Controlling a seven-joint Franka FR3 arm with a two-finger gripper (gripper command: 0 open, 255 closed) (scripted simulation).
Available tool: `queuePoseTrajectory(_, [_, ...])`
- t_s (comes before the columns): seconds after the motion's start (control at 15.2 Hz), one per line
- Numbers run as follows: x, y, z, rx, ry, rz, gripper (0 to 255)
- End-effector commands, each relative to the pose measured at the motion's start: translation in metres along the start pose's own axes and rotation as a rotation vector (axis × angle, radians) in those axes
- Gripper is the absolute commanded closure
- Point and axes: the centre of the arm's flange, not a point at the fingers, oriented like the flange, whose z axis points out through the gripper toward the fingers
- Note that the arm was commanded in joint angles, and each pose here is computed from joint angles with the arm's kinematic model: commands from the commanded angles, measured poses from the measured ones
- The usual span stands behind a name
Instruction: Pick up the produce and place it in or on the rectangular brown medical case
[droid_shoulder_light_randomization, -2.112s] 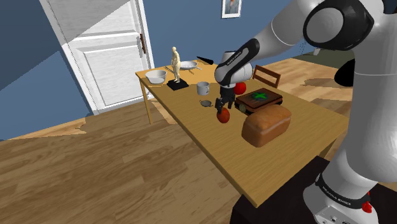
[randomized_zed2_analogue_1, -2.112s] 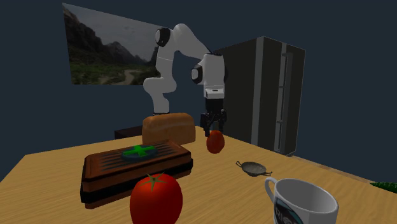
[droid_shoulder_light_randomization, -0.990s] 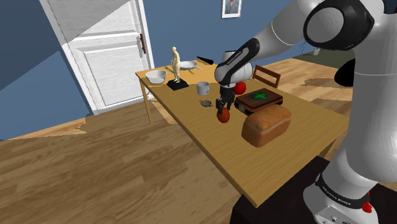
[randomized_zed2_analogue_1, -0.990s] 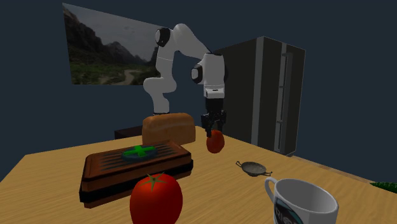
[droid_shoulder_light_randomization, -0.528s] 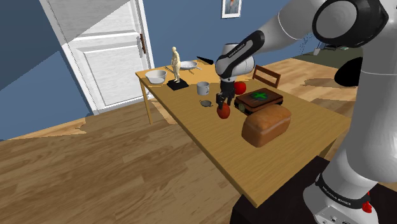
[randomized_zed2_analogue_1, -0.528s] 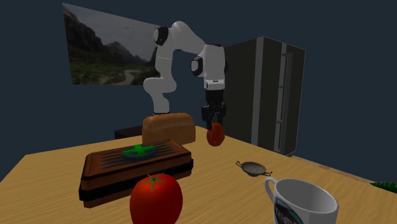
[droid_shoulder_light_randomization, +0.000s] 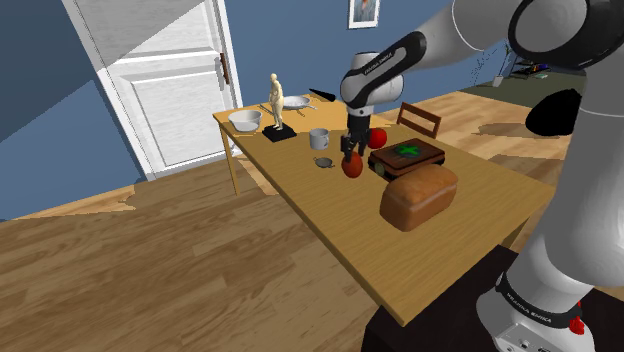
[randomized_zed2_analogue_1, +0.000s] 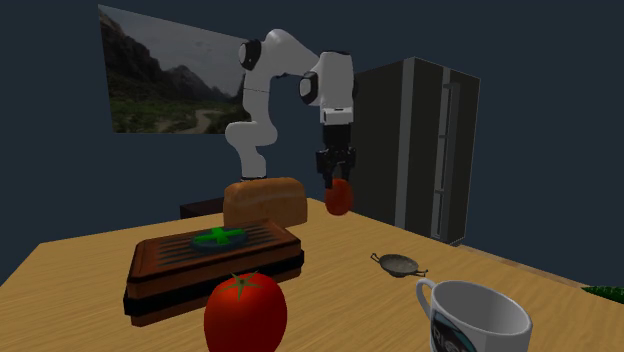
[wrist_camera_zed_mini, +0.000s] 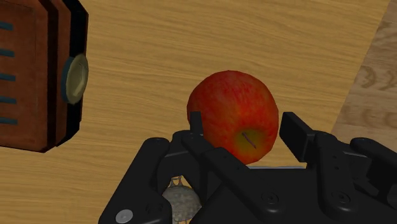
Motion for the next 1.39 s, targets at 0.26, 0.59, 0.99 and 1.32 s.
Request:
queuePoseTrajectory(0.26, [0.0,-0.002,-0.031,0.0,-0.001,0.0,255])
queuePoseTrajectory(0.59, [0.0,-0.003,-0.058,0.0,-0.001,0.0,255])
queuePoseTrajectory(0.99, [0.0,-0.005,-0.089,0.0,-0.001,0.0,255])
queuePoseTrajectory(1.32, [-0.009,0.046,-0.1,0.0,-0.001,0.0,255])
